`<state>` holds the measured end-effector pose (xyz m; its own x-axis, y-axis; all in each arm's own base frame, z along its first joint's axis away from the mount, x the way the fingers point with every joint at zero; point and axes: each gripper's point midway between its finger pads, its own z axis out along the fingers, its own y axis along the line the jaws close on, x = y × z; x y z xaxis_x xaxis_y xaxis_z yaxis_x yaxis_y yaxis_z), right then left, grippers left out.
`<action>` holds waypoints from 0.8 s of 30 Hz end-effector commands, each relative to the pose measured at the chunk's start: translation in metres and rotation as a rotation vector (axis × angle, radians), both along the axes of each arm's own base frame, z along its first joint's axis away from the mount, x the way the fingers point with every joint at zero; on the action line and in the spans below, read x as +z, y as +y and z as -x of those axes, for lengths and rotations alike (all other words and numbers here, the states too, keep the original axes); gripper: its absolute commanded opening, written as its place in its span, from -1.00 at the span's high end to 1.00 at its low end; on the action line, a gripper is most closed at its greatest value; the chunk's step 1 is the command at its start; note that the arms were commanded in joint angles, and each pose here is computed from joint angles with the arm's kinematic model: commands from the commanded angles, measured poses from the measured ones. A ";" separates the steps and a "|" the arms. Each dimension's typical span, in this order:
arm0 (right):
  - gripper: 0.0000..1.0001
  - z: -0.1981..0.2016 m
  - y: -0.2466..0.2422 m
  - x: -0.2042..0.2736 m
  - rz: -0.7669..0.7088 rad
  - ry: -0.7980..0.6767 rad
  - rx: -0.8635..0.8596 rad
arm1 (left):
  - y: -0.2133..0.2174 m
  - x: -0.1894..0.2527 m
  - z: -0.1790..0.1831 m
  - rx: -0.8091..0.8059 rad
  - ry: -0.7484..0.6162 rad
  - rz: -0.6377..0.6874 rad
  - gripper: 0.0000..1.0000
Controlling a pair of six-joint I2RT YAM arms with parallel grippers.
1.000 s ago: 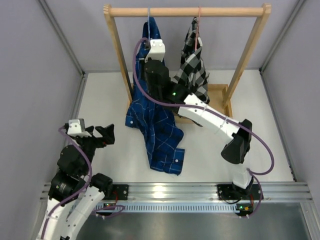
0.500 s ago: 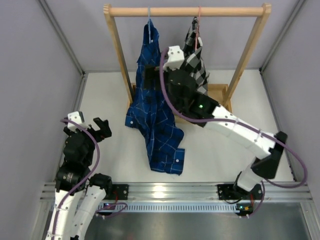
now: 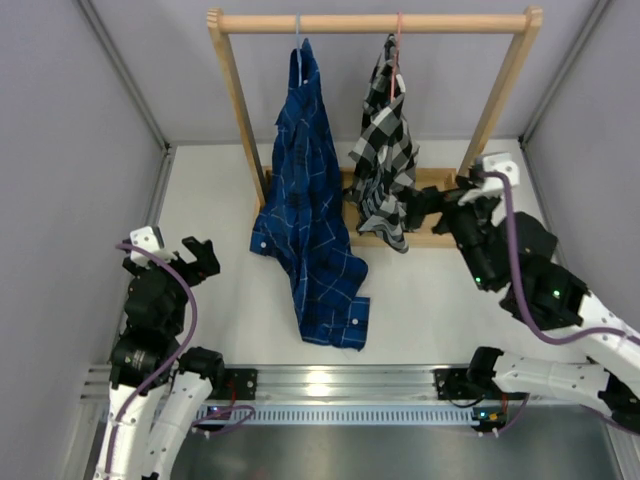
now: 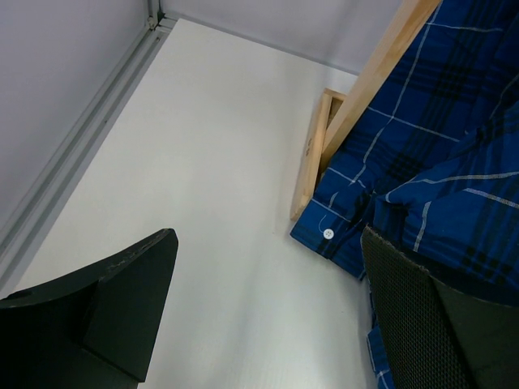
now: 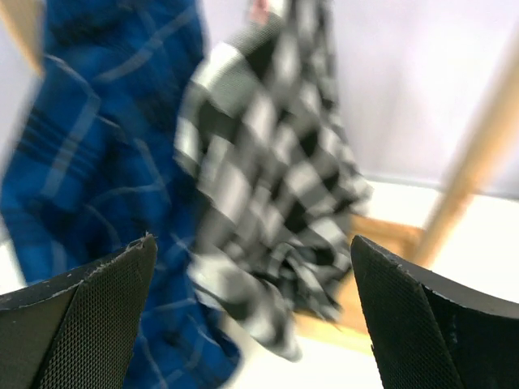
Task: Place the shirt on the hanger
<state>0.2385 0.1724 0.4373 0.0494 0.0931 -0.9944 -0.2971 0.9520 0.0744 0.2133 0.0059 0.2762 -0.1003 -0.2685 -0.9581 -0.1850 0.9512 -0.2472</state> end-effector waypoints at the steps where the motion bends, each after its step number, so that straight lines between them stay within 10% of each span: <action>1: -0.99 0.010 -0.063 -0.033 0.075 0.045 -0.195 | 0.004 0.000 -0.001 0.017 0.005 -0.018 -0.97; 24: -0.99 0.010 -0.127 -0.157 0.123 0.327 -0.310 | -0.016 -0.014 0.000 -0.114 -0.021 -0.035 -0.97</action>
